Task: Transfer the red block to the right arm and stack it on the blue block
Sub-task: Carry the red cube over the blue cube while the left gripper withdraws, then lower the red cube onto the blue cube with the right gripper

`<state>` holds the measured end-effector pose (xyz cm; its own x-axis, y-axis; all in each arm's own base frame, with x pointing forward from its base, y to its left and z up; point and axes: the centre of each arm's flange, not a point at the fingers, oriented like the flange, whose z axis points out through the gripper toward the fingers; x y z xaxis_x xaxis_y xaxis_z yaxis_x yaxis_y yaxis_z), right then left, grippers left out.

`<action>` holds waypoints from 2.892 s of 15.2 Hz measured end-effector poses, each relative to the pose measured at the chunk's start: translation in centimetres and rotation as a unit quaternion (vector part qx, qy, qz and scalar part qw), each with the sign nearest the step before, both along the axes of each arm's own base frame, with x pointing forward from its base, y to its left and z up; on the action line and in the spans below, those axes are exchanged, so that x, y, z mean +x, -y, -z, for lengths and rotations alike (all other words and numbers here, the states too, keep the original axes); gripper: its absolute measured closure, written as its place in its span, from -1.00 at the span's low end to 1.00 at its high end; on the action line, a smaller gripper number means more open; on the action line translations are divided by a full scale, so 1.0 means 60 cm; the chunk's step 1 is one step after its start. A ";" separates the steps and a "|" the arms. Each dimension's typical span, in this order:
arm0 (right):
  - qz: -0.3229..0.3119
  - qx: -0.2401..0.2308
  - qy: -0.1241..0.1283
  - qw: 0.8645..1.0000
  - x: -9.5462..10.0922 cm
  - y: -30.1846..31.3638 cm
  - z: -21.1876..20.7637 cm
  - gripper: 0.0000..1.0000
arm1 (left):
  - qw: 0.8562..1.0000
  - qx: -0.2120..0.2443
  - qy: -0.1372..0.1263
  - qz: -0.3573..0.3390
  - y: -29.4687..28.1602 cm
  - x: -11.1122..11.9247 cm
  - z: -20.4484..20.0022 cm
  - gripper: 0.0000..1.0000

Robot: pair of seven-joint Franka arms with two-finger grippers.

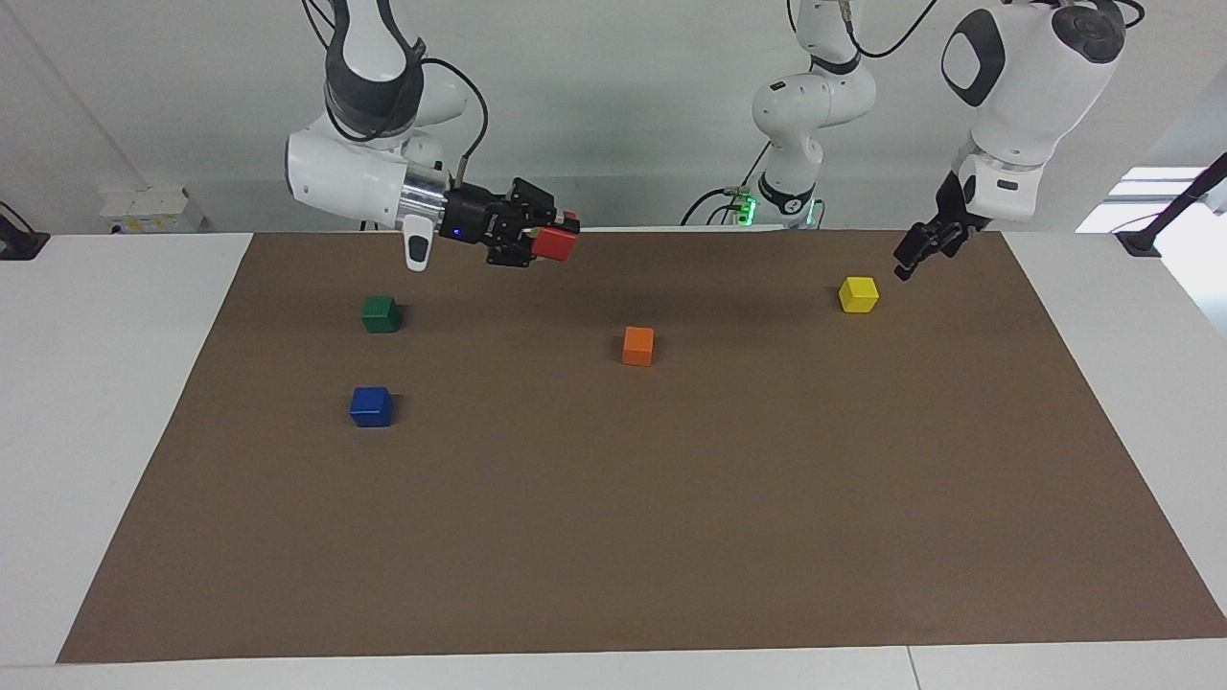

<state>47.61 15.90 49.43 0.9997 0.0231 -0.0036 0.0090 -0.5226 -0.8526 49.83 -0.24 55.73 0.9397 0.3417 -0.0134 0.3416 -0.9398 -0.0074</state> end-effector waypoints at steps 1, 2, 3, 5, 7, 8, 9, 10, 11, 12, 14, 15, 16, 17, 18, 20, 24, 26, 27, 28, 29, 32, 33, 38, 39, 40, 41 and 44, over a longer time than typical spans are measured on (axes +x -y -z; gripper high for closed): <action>-0.007 -0.058 -0.002 0.998 0.002 0.012 -0.017 -0.11 | 1.000 0.007 0.002 0.022 -0.012 0.003 -0.004 -1.00; -0.013 -0.116 -0.003 0.993 0.004 0.021 -0.032 -0.11 | 0.999 0.016 0.003 0.040 -0.019 0.007 -0.010 -1.00; -0.017 -0.175 -0.002 0.984 0.005 0.028 -0.040 -0.11 | 0.998 0.023 0.003 0.054 -0.022 0.013 -0.020 -1.00; -0.023 -0.281 0.001 0.960 0.007 0.047 -0.037 -0.11 | 0.997 0.023 0.000 0.075 -0.013 0.041 -0.053 -1.00; -0.032 -0.376 0.005 0.926 0.009 0.071 -0.020 -0.11 | 0.995 0.031 -0.009 0.094 0.005 0.079 -0.084 -1.00; -0.035 -0.412 0.004 0.910 0.012 0.086 -0.011 -0.11 | 0.994 0.032 -0.014 0.102 0.013 0.096 -0.089 -1.00; -0.036 -0.438 0.000 0.898 0.016 0.103 -0.001 -0.11 | 0.993 0.030 -0.024 0.109 0.021 0.106 -0.085 -1.00; -0.036 -0.457 -0.006 0.889 0.021 0.124 0.013 -0.11 | 0.992 0.028 -0.037 0.115 0.025 0.110 -0.078 -1.00; -0.034 -0.474 -0.015 0.880 0.027 0.149 0.029 -0.11 | 0.991 0.027 -0.050 0.119 0.026 0.108 -0.072 -1.00; -0.032 -0.489 -0.026 0.871 0.033 0.172 0.046 -0.11 | 0.990 0.027 -0.057 0.123 0.024 0.103 -0.072 -1.00; -0.032 -0.512 -0.033 0.858 0.046 0.202 0.082 -0.11 | 0.989 0.028 -0.063 0.130 0.024 0.092 -0.079 -1.00; -0.029 -0.518 -0.029 0.854 0.053 0.210 0.100 -0.11 | 0.989 0.029 -0.062 0.133 0.026 0.086 -0.081 -1.00; -0.023 -0.520 -0.024 0.854 0.059 0.220 0.120 -0.11 | 0.988 0.030 -0.062 0.135 0.030 0.081 -0.081 -1.00; -0.014 -0.520 -0.020 0.854 0.064 0.232 0.141 -0.11 | 0.988 0.031 -0.063 0.136 0.033 0.076 -0.080 -1.00; -0.007 -0.519 -0.018 0.854 0.069 0.244 0.161 -0.11 | 0.988 0.032 -0.065 0.137 0.035 0.070 -0.077 -1.00; 0.005 -0.519 -0.012 0.855 0.080 0.257 0.188 -0.11 | 0.988 0.033 -0.068 0.138 0.036 0.063 -0.071 -1.00; 0.021 -0.517 0.006 0.856 0.100 0.264 0.215 -0.11 | 0.989 0.033 -0.066 0.130 0.022 0.059 -0.070 -1.00; 0.030 -0.516 0.016 0.856 0.107 0.263 0.221 -0.11 | 0.989 0.033 -0.058 0.131 0.023 0.062 -0.071 -1.00; 0.033 -0.516 0.022 0.856 0.111 0.262 0.223 -0.11 | 0.989 0.034 -0.052 0.132 0.024 0.064 -0.072 -1.00; 0.036 -0.515 0.029 0.856 0.114 0.262 0.226 -0.11 | 0.989 0.034 -0.047 0.133 0.026 0.066 -0.073 -1.00; 0.037 -0.515 0.033 0.856 0.117 0.261 0.228 -0.11 | 0.989 0.034 -0.045 0.134 0.027 0.067 -0.073 -1.00; 0.041 -0.514 0.041 0.856 0.121 0.260 0.231 -0.11 | 0.990 0.035 -0.043 0.133 0.026 0.068 -0.074 -1.00; 0.043 -0.513 0.044 0.856 0.123 0.260 0.231 -0.11 | 0.990 0.035 -0.040 0.133 0.025 0.069 -0.075 -1.00; 0.047 -0.513 0.044 0.856 0.127 0.268 0.246 -0.11 | 0.990 0.028 -0.034 0.137 0.036 0.070 -0.076 -1.00; 0.047 -0.513 0.043 0.856 0.128 0.269 0.249 -0.11 | 0.990 0.021 -0.033 0.137 0.038 0.070 -0.076 -1.00; 0.047 -0.513 0.043 0.856 0.129 0.269 0.253 -0.11 | 0.990 0.016 -0.033 0.137 0.040 0.070 -0.076 -1.00; 0.047 -0.513 0.043 0.856 0.130 0.270 0.257 -0.11 | 0.990 0.014 -0.033 0.137 0.041 0.070 -0.076 -1.00; 0.047 -0.513 0.042 0.856 0.131 0.270 0.264 -0.11 | 0.990 0.013 -0.030 0.137 0.043 0.068 -0.080 -1.00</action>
